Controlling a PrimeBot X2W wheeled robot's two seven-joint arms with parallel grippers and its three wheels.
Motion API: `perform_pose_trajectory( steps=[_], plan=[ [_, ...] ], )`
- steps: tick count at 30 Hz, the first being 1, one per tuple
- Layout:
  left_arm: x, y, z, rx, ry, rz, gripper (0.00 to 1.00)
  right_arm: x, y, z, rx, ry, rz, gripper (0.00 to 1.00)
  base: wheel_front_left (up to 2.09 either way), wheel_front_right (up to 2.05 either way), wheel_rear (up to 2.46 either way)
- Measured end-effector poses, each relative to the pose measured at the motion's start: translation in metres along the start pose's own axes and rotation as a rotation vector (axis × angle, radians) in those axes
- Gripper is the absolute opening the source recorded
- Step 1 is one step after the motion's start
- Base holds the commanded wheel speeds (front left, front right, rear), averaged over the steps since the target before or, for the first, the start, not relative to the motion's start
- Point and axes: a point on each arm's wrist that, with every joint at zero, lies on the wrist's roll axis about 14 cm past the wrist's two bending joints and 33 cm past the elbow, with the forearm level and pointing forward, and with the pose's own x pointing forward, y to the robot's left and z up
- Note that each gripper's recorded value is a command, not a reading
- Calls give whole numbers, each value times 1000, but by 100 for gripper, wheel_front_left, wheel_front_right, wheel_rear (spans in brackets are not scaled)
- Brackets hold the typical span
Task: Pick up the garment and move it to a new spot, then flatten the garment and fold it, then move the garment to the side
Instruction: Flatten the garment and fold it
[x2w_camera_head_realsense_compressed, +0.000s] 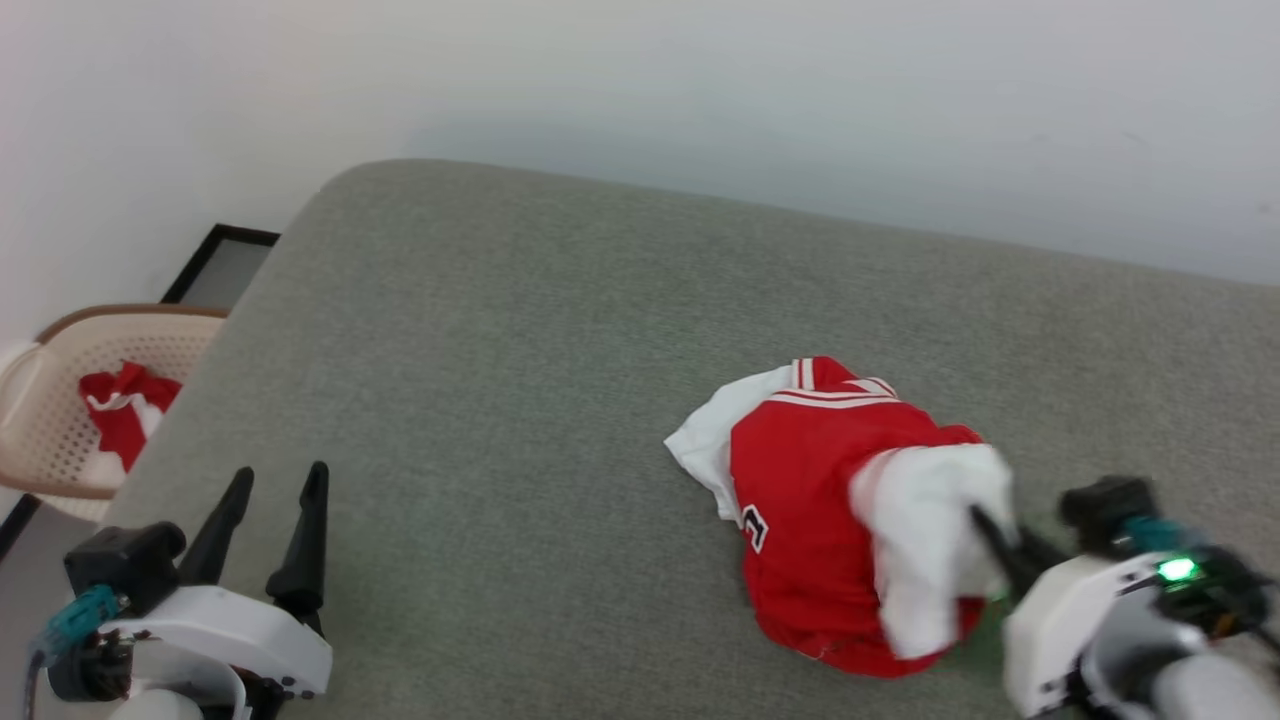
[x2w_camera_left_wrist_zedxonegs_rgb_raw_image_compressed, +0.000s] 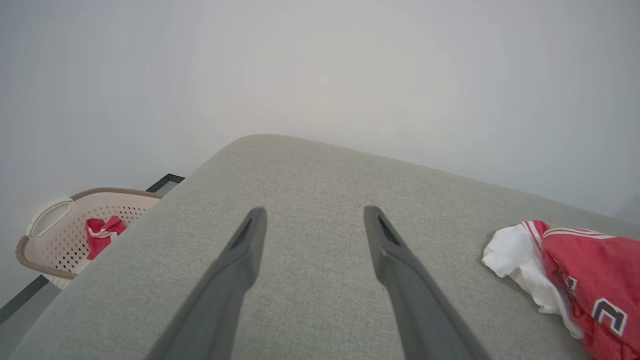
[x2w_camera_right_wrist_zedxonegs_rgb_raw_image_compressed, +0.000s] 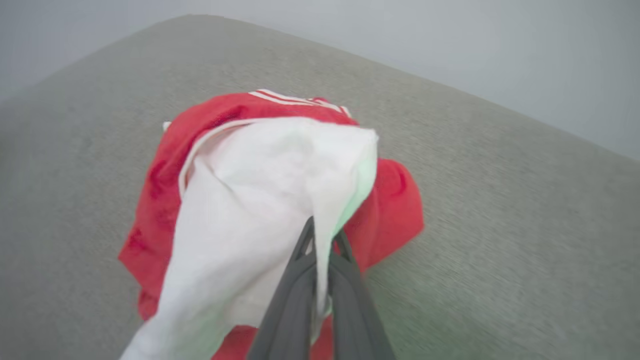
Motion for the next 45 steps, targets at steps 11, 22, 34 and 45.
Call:
perform_pose_trajectory(
  steps=[11,22,34,45],
  plan=[
    [20,-20,-7,2,22,-58,100,-48,-116,-1,-28,82,-294,0,0,0,0],
    [30,-27,-12,4,39,-87,100,-70,-174,-68,103,273,-449,25,0,0,0],
    [40,-47,-6,7,67,-184,100,-68,-175,-68,162,252,-453,100,0,0,0],
    [63,-102,12,3,179,-392,100,-101,-169,-3,114,-84,-506,100,0,0,0]
  ],
)
